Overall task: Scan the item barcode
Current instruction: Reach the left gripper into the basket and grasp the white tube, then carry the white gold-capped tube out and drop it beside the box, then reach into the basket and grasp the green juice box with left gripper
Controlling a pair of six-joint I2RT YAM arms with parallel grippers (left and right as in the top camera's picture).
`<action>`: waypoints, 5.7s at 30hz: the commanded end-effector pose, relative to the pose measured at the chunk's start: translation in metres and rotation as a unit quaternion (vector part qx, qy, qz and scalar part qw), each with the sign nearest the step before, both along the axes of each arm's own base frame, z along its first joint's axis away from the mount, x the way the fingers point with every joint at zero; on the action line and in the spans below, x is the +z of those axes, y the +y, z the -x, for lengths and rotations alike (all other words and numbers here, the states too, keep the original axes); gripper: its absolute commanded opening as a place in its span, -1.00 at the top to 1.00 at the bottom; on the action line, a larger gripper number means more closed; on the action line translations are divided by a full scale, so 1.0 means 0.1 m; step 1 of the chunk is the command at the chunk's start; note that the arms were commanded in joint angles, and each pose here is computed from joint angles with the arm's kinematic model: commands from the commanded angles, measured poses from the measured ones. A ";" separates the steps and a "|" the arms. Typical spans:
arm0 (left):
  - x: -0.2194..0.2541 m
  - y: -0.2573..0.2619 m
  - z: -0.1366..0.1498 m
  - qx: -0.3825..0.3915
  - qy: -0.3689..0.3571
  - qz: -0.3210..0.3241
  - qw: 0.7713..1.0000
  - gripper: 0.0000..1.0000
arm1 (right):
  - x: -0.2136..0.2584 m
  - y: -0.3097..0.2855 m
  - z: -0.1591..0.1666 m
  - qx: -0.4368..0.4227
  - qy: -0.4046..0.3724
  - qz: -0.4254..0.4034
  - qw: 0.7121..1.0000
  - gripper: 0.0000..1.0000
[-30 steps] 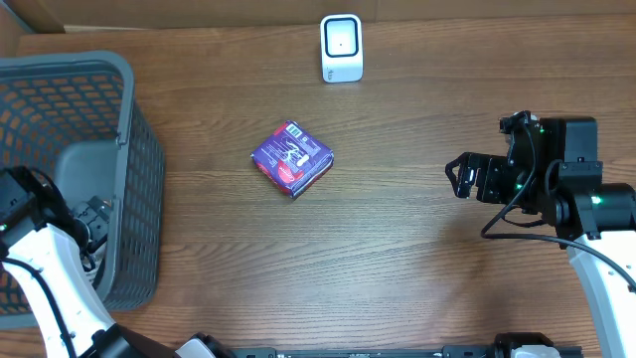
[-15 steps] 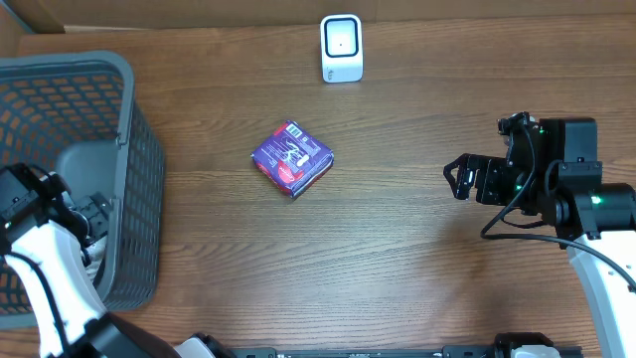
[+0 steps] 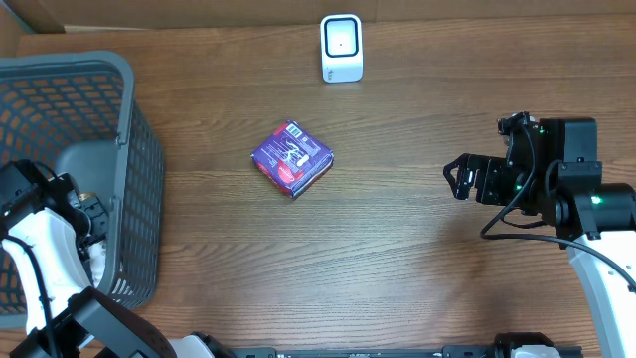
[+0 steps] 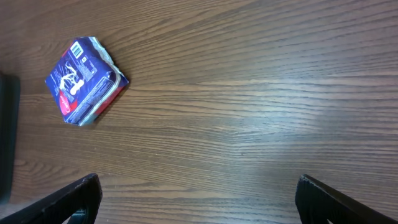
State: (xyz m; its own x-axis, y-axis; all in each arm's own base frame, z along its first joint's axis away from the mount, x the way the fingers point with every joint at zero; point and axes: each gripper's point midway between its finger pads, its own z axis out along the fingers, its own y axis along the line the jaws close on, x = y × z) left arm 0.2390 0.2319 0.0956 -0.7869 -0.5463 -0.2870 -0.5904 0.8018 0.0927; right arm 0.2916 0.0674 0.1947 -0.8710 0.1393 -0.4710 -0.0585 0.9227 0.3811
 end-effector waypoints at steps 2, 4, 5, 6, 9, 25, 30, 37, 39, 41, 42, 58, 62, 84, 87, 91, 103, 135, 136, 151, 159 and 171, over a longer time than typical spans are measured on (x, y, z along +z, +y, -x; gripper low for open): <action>-0.05 -0.07 -0.07 0.012 -0.009 0.043 0.999 0.92 | 0.12 0.03 -0.05 0.004 -0.016 -0.002 1.000 -1.00; 0.19 -0.03 -0.18 0.016 -0.031 0.043 0.998 0.92 | 0.12 0.03 -0.05 0.004 -0.016 -0.002 1.000 -1.00; 0.31 0.00 -0.21 0.022 -0.037 0.040 0.998 0.92 | 0.12 0.03 -0.05 0.004 -0.016 -0.002 1.000 -1.00; 0.44 0.02 -0.24 0.028 -0.045 0.038 0.998 0.92 | 0.12 0.03 -0.05 0.004 -0.017 -0.002 1.000 -1.00; 0.94 0.00 -0.40 0.027 -0.091 0.046 0.994 0.92 | 0.12 0.03 -0.05 0.004 -0.016 -0.002 1.000 -1.00; 3.83 -1.36 -0.45 -0.097 -0.383 0.022 0.918 0.92 | 0.12 0.03 -0.05 0.004 -0.017 -0.002 1.000 -1.00; 4.09 -2.13 -0.30 -0.183 -0.423 0.076 0.884 0.92 | 0.12 0.03 -0.05 0.004 -0.016 -0.002 1.000 -1.00; 3.66 -2.82 -0.28 -0.249 -0.330 0.180 0.893 0.92 | 0.12 0.03 -0.05 0.004 -0.017 -0.002 1.000 -1.00; 3.34 -3.12 -0.45 -0.287 -0.273 0.203 0.896 0.91 | 0.13 0.03 -0.06 0.004 -0.020 -0.002 1.000 -1.00; 3.11 -3.30 -0.58 -0.303 -0.237 0.204 0.900 0.92 | 0.13 0.03 -0.07 0.004 -0.021 -0.003 1.000 -1.00; 2.99 -3.38 -0.65 -0.304 -0.223 0.201 0.904 0.91 | 0.13 0.03 -0.06 0.004 -0.020 -0.003 1.000 -1.00; 0.72 -4.41 -0.98 -0.312 -0.045 0.211 0.925 0.92 | 0.11 0.03 -0.03 0.004 -0.011 -0.002 1.000 -1.00; 0.25 -4.72 -0.85 -0.337 -0.012 0.230 0.913 0.91 | 0.10 0.02 -0.02 0.004 -0.009 -0.002 1.000 -1.00; 1.04 -4.29 -1.19 -0.338 -0.083 0.133 0.928 0.92 | 0.09 0.02 -0.01 0.004 -0.005 -0.002 1.000 -1.00; 1.51 -4.00 -1.19 -0.316 -0.120 0.093 0.937 0.88 | 0.09 0.02 -0.01 0.004 -0.005 -0.002 1.000 -1.00; 1.96 -3.59 -1.10 -0.277 -0.159 0.073 0.945 0.86 | 0.09 0.02 0.00 0.004 -0.003 -0.002 1.000 -1.00; 2.80 -1.60 -0.10 -0.002 -0.245 -0.048 0.968 -0.93 | 0.09 0.02 0.00 0.003 -0.003 0.000 1.000 -1.00; 0.39 0.01 0.13 0.233 -0.066 -0.040 0.970 -0.97 | 0.08 0.02 0.01 0.004 -0.001 0.000 1.000 -1.00; 0.33 0.02 0.12 0.233 -0.059 -0.036 0.970 -0.97 | 0.08 0.02 0.01 0.004 -0.001 0.000 1.000 -1.00; -0.41 -0.02 0.16 0.234 0.050 0.017 0.971 -0.60 | 0.06 0.02 0.04 0.004 0.006 0.000 1.000 -1.00; -0.40 -0.01 0.15 0.234 0.048 0.016 0.971 -0.24 | 0.06 0.02 0.04 0.003 0.007 0.000 1.000 -1.00; -0.40 0.06 0.09 0.236 0.032 0.004 0.971 -0.18 | 0.06 0.02 0.04 0.003 0.007 0.000 1.000 -1.00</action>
State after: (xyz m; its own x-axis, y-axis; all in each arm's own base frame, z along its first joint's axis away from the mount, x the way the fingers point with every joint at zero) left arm 0.2309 0.2359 0.0592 -0.4655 -0.8525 -0.2377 -0.8850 0.4461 0.1332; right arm 0.2825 0.0673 0.1891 -0.8919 0.1384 -0.4305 -0.0412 0.9231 0.3823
